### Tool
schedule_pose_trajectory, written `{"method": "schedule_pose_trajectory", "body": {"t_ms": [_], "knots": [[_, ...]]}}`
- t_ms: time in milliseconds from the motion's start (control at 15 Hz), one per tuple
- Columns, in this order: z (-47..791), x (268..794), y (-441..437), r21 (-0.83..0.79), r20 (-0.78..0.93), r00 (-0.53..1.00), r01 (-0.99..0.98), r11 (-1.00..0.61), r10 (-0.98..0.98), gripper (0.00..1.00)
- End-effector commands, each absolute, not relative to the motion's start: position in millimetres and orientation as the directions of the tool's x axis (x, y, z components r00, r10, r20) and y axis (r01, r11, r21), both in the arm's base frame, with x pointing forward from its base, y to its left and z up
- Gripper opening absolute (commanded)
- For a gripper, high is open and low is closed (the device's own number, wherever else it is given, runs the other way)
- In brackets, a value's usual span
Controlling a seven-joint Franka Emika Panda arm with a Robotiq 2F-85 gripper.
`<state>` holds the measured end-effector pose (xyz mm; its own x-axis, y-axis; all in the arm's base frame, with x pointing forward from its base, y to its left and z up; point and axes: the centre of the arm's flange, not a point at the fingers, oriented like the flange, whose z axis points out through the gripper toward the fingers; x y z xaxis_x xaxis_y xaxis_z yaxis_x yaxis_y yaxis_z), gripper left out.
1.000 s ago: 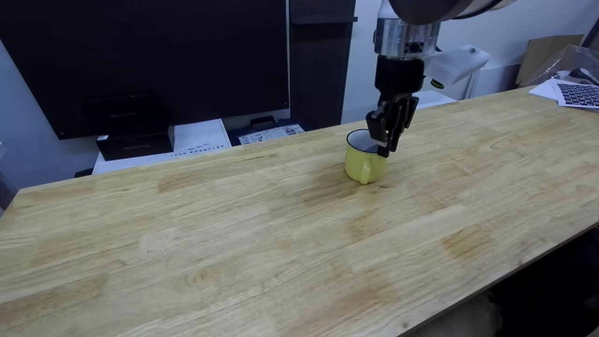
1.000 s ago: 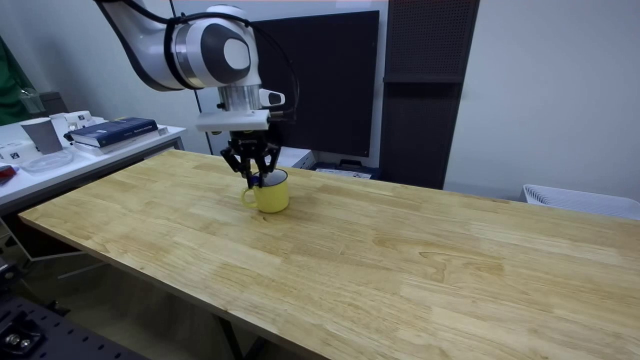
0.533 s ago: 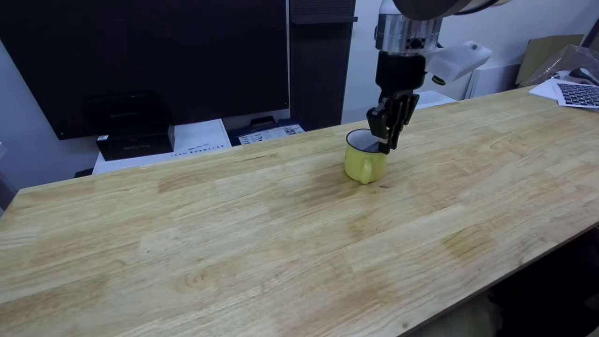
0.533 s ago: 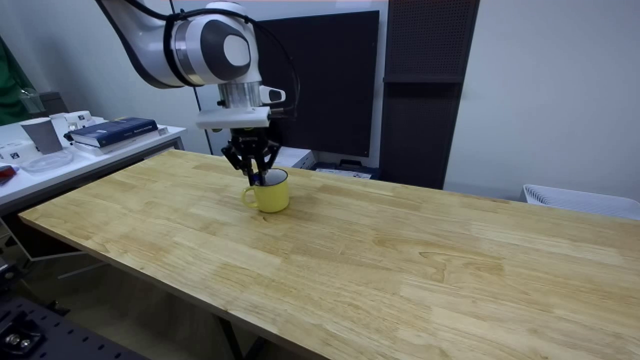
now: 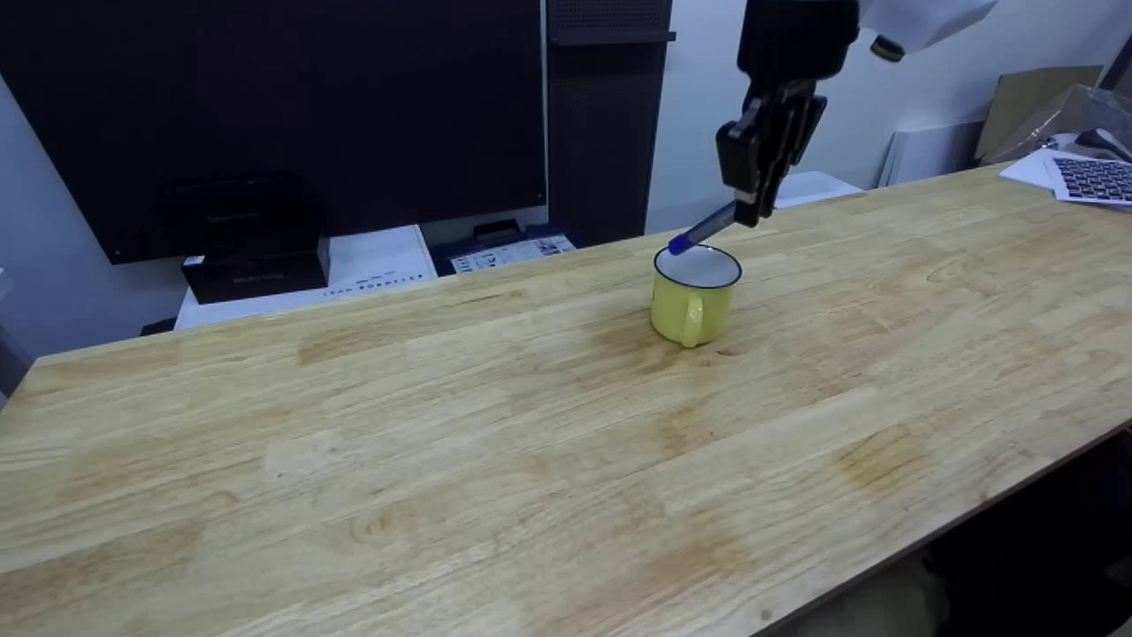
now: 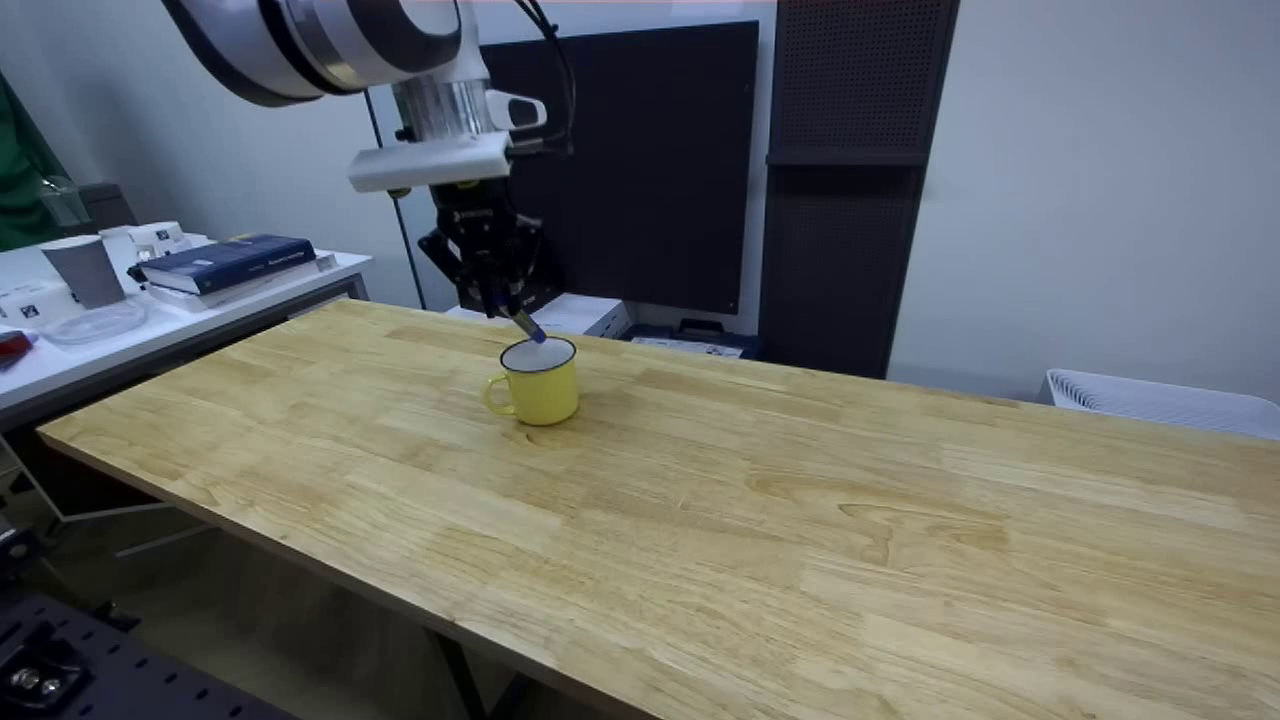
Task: Take the blue marker out of the yellow mug
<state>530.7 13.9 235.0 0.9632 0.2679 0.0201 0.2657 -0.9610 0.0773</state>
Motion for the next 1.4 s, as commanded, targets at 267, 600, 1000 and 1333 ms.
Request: {"method": "schedule_pose_trajectory", "body": {"t_ms": [267,600,1000,1333], "knots": [[356,448,-12,0.192,0.160,0.979,0.094,-0.977,0.125,0.06],[353,427,-66,0.240,0.228,0.969,0.038,-0.970,0.095,0.06],[296,468,-100,0.221,0.209,0.970,0.079,-0.972,0.127,0.06],[260,462,-92,0.162,0.189,0.970,0.124,-0.979,0.154,0.06]]}}
